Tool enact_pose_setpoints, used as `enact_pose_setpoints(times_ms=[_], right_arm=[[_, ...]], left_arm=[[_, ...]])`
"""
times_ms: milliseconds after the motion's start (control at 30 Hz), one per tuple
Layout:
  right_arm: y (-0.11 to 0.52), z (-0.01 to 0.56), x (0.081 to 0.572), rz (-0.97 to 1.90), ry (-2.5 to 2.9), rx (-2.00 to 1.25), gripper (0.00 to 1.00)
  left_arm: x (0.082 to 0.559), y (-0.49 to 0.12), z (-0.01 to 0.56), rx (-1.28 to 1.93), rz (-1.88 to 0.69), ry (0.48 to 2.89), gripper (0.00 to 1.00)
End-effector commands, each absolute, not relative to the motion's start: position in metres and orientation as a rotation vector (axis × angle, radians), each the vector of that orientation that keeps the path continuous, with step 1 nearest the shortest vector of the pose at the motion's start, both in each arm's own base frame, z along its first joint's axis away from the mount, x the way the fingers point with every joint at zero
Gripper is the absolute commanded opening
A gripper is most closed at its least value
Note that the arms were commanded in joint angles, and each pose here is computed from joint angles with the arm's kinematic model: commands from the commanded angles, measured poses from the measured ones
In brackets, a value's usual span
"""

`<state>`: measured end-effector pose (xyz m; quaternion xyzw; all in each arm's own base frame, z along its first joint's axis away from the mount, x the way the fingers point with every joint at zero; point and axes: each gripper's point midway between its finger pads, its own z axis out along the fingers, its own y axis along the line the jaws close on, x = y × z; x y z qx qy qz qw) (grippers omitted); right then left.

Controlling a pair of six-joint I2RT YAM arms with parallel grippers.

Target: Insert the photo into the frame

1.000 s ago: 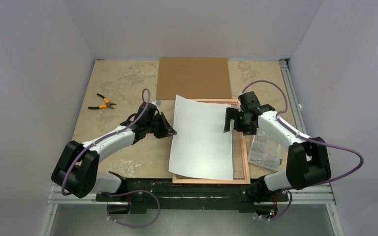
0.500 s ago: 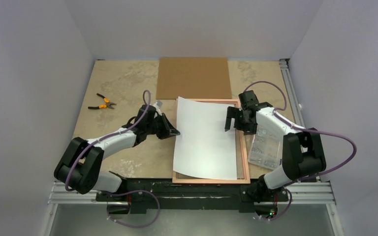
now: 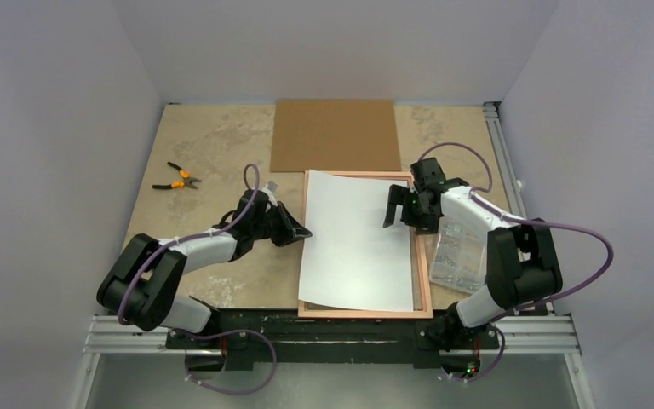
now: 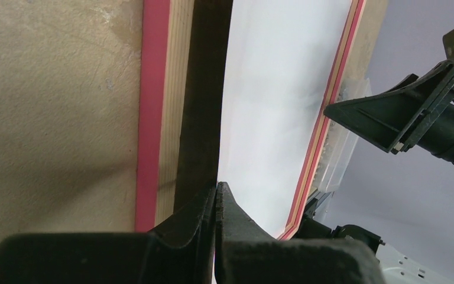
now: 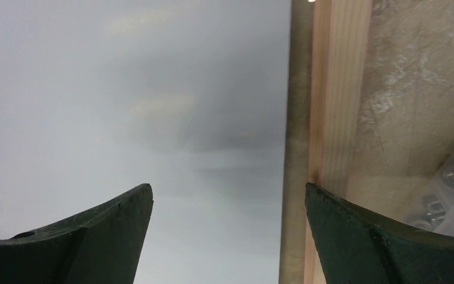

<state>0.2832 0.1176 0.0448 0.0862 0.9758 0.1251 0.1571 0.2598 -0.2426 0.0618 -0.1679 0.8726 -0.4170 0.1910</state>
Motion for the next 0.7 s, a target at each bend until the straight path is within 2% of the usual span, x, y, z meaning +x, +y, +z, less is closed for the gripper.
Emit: enact_pose_setpoints(times_ms=[0,267,400,667], right_arm=[[0.089,0.045,0.286,0.144,2.77,0.334,0.98],[0.089,0.032,0.275,0.15,2.802,0.35,0.98],[0.122,0.071,0.286,0.447,2.679,0.232,0.98],[0.094,0.095,0.301,0.267,2.599,0.324,0.98]], left_arm=[[0.271,-0.239,0.081,-0.495,-1.183,2.336,0.0],[0.271,-0.232,0.085,-0.539,-1.154,2.303,0.0],[0.271,-0.231,0.083,-0.527,-1.137,2.318,0.0],[0.271,-0.233,0.081,-0.509,-1.139,2.331,0.0]])
